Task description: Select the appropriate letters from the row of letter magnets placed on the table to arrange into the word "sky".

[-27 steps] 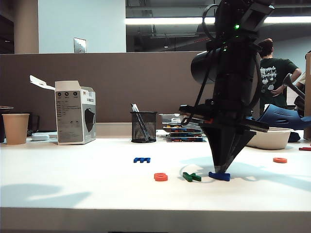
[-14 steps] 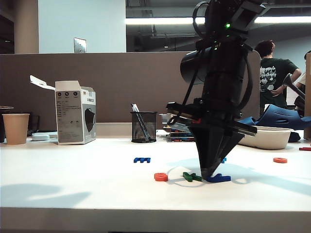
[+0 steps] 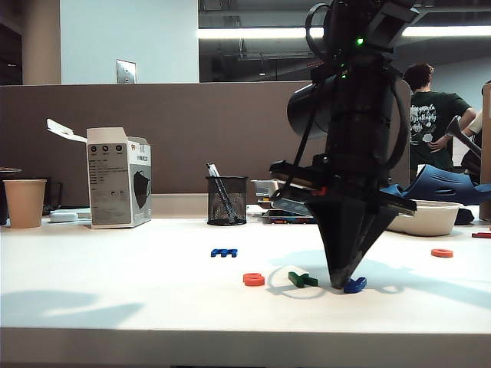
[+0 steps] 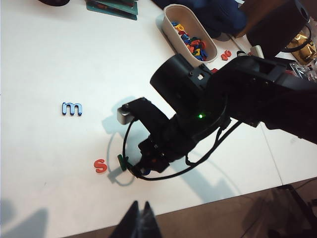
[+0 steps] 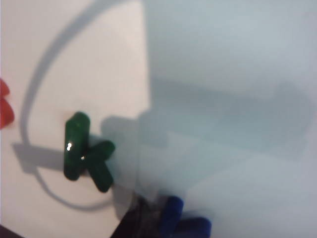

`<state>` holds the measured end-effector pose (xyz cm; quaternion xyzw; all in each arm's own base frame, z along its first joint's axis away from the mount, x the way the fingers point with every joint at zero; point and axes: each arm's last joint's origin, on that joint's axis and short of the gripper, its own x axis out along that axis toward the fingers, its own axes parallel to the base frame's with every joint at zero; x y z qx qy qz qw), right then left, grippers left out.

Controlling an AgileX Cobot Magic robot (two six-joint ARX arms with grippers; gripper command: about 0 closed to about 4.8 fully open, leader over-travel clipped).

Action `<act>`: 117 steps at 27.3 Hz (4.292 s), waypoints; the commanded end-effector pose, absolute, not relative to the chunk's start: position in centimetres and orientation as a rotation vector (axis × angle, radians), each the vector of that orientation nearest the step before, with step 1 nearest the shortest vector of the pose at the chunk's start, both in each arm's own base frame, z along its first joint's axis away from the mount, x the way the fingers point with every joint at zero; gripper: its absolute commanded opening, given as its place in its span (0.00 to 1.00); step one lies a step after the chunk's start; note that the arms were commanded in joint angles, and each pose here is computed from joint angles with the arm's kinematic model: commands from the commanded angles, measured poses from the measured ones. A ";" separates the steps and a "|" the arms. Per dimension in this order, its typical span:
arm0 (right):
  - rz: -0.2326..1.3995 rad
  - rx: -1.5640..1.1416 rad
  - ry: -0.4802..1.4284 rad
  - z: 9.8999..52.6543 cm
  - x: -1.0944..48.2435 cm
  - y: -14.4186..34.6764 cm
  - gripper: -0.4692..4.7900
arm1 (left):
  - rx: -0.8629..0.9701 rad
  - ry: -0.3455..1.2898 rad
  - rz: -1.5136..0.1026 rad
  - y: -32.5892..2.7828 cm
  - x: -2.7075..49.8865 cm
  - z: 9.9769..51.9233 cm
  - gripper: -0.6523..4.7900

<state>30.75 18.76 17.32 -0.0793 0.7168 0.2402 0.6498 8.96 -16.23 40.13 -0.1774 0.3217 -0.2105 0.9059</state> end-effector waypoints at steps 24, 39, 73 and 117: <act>0.262 -0.124 0.798 37.1 34.3 8.5 0.07 | -0.373 0.651 -0.435 -16.2 9.0 40.3 0.11; 0.036 0.059 0.546 44.6 24.7 -5.5 0.07 | -0.377 0.647 -0.438 -16.2 9.0 40.4 0.11; 0.044 0.075 0.207 31.3 5.1 -0.5 0.07 | 0.022 -0.009 0.105 0.9 12.2 48.4 0.11; 0.212 -0.005 -0.075 20.0 9.2 1.0 0.07 | -0.045 -0.214 -0.024 -0.3 8.0 22.9 0.11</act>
